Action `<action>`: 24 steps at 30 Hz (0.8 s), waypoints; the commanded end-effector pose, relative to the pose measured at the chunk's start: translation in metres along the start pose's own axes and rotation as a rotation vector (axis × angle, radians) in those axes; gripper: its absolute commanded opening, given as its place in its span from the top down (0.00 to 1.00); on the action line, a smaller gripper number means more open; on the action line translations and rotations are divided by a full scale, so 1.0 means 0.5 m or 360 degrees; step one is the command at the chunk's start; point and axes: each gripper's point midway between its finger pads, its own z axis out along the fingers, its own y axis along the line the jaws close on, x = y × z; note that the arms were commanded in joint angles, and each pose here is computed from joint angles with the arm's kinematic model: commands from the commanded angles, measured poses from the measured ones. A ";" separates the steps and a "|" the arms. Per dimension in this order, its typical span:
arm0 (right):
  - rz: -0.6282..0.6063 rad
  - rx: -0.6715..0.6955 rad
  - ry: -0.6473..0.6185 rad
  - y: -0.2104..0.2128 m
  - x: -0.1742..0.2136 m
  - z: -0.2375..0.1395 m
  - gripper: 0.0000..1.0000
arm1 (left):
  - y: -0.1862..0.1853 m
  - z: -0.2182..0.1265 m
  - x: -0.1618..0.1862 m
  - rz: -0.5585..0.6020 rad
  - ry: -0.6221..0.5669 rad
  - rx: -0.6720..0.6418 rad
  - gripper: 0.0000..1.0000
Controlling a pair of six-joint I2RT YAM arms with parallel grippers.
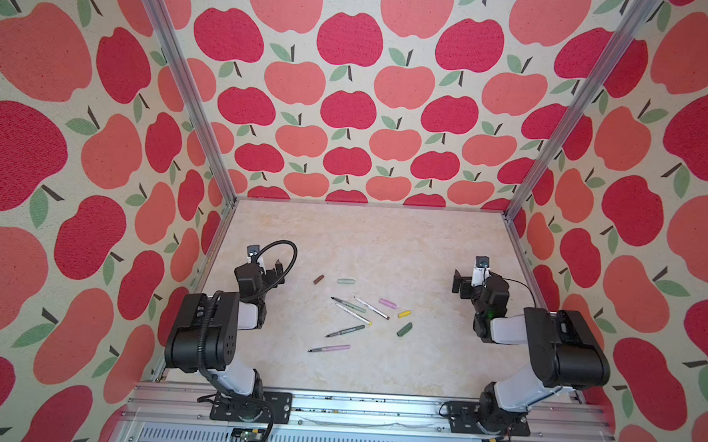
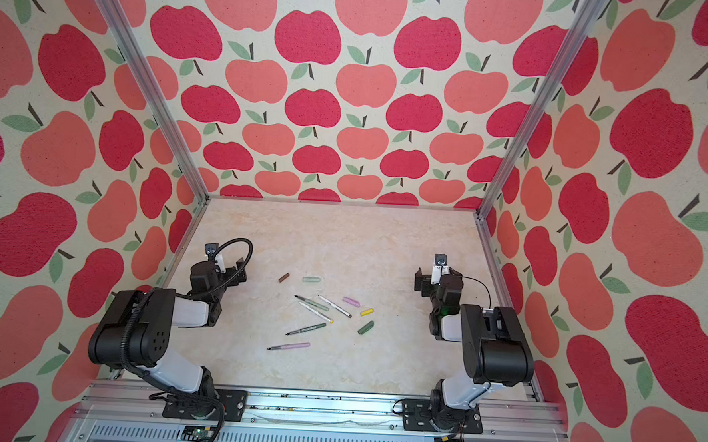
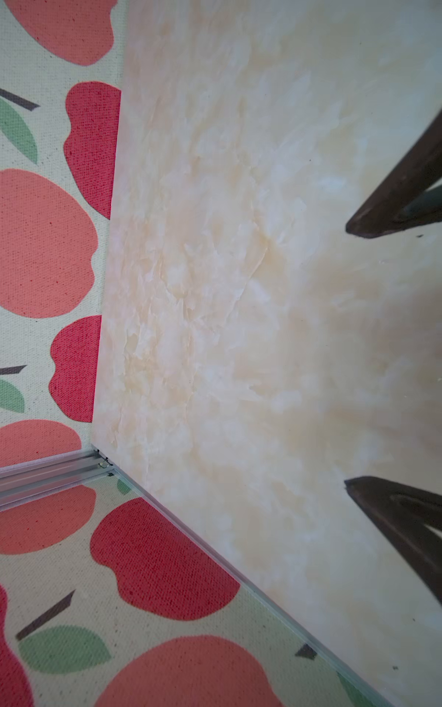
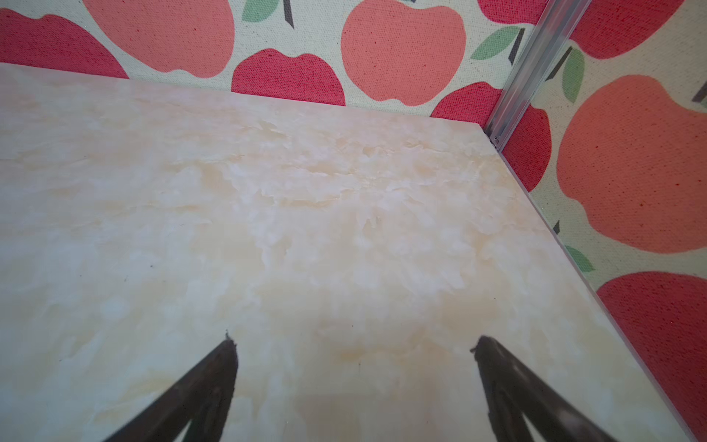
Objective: Insert the pens into the pen caps
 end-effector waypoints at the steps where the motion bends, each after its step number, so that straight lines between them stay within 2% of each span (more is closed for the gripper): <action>1: 0.0030 -0.0002 -0.0011 -0.003 -0.005 -0.003 0.01 | -0.006 0.001 -0.001 0.0025 -0.0022 0.0020 0.01; 24: 0.0034 -0.0002 -0.0008 -0.003 -0.004 -0.003 0.01 | 0.001 0.001 -0.001 -0.0010 -0.0014 0.0027 0.01</action>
